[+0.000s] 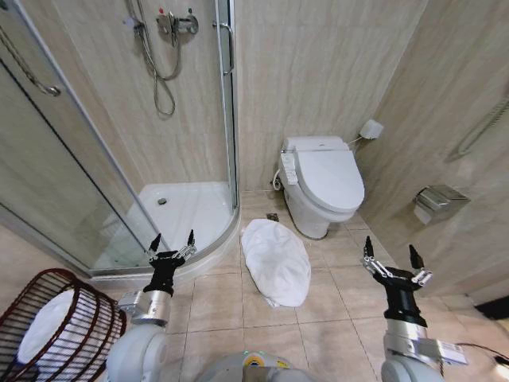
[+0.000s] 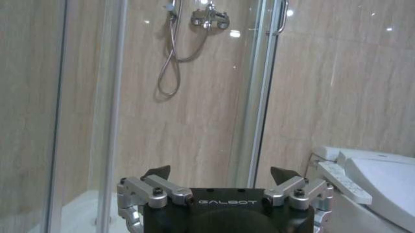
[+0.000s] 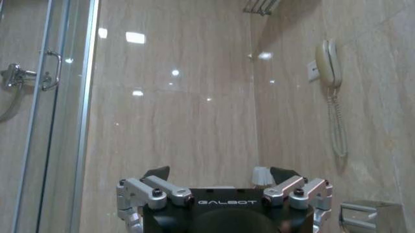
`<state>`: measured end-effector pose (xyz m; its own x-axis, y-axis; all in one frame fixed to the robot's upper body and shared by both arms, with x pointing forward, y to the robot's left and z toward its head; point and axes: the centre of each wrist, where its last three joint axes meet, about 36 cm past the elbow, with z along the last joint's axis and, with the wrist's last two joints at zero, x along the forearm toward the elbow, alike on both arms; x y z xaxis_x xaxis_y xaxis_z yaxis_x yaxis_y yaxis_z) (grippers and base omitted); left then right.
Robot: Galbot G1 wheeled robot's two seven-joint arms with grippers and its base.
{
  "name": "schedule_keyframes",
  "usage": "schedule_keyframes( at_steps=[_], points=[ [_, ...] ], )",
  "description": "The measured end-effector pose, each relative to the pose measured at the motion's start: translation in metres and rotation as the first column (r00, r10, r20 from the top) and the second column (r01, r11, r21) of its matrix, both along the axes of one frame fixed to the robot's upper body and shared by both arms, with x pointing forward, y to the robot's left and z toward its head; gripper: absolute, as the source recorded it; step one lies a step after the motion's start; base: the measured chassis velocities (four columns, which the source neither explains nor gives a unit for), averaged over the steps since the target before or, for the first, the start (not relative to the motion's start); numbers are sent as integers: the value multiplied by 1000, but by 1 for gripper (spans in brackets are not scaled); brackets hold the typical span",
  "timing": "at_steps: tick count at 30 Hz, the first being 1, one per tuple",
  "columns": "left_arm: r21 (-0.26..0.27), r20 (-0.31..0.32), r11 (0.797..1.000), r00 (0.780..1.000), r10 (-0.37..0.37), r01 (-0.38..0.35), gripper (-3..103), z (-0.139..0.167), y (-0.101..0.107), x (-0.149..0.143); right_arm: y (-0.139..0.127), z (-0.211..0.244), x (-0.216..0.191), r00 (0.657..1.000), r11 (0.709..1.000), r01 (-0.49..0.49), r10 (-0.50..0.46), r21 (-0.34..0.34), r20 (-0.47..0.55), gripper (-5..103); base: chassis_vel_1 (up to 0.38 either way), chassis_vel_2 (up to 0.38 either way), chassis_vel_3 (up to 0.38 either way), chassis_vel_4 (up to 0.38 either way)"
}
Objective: Discard the used towel into the hamper.
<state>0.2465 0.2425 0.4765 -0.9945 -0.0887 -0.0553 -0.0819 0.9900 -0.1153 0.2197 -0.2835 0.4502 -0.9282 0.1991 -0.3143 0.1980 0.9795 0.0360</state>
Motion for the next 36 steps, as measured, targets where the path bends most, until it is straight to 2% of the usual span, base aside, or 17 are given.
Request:
schedule_keyframes(
  at_steps=[10, 28, 36],
  points=[
    [0, 0, 1000, 1000, 0, 0, 100, 0, 0, 0, 0, 0, 0, 1000, 1000, -9, 9, 13, -3, 100, -6, -5, 4, 6],
    [0, 0, 1000, 1000, 0, 0, 100, 0, 0, 0, -5, -11, 0, 1000, 1000, -5, 5, -3, 19, 100, -122, -136, 132, 109],
    [0, 0, 1000, 1000, 0, 0, 100, 0, 0, 0, -4, -12, -4, 999, 999, -53, 54, 9, -9, 100, 41, 33, -37, -25]
  ],
)
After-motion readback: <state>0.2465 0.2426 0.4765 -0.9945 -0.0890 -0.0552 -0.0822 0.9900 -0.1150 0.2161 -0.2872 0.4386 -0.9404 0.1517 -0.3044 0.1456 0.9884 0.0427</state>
